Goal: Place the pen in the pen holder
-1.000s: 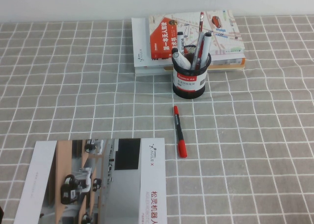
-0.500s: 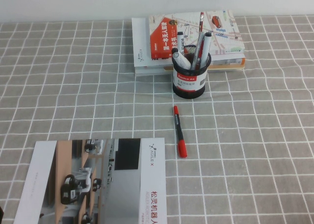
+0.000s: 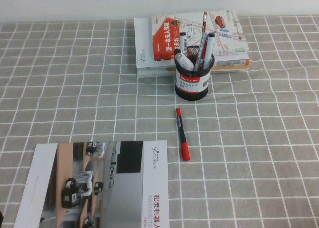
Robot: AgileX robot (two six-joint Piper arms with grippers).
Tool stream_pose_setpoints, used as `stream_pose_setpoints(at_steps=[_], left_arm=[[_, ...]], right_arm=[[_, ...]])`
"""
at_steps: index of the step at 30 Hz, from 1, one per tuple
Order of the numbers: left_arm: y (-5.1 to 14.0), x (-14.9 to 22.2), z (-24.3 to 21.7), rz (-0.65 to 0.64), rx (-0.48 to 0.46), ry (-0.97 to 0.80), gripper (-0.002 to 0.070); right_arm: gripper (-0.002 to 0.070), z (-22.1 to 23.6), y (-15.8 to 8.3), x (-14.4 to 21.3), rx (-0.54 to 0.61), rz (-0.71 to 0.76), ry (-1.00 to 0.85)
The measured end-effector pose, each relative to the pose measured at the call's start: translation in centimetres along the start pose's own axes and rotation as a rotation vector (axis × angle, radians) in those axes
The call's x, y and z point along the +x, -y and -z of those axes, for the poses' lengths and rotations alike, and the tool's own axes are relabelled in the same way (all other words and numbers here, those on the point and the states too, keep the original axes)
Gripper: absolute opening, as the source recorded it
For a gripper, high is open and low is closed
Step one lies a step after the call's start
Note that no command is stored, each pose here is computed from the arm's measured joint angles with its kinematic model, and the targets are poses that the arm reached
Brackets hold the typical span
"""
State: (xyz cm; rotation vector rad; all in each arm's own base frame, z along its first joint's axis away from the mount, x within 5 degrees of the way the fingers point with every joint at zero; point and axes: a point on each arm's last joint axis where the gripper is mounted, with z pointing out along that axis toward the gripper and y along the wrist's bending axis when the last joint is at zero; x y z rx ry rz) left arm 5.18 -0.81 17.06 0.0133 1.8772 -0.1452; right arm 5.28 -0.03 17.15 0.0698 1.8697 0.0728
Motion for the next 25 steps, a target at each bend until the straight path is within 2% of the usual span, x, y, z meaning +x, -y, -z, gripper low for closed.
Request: stream_pose_setpoints(at_steps=[25], left_arm=[[0.00, 0.00, 0.00, 0.000, 0.000, 0.000, -0.0003]], right_arm=[[-0.0013, 0.00, 0.01, 0.00, 0.002, -0.001, 0.000]])
